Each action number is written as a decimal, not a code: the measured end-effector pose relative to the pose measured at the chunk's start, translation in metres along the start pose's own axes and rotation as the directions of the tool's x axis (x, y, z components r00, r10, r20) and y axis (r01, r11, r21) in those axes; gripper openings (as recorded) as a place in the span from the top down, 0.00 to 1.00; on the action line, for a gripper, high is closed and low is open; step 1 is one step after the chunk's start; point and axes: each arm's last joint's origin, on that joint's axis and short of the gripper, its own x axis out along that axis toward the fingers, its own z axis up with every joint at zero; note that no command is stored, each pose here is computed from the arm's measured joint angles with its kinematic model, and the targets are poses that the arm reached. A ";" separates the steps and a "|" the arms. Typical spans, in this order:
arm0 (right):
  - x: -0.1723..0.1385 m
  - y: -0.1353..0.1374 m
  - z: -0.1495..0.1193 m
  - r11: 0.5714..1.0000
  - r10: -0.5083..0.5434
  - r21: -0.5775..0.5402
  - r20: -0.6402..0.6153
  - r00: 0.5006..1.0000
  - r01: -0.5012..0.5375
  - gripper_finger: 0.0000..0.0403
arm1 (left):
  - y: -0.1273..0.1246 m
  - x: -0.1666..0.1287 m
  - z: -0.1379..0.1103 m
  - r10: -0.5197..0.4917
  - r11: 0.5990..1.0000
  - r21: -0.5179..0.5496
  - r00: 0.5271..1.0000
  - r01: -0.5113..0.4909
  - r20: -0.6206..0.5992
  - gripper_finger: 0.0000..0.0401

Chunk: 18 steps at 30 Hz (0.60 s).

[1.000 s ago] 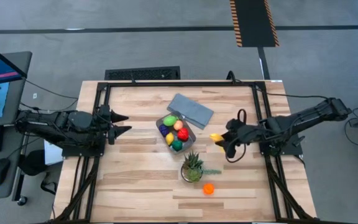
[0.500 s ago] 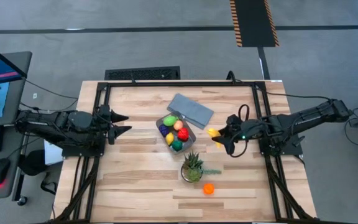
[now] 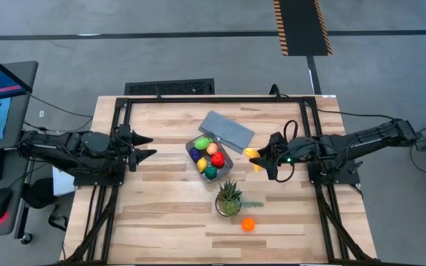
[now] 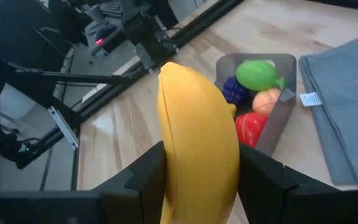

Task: Pick and placing Produce into tupperware
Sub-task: Put the yellow banana into the black bin

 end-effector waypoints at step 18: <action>0.000 0.002 0.011 0.999 0.042 -0.022 0.090 0.995 -0.040 0.52 | 0.000 0.000 0.000 0.013 1.000 0.002 1.000 -0.013 0.007 0.33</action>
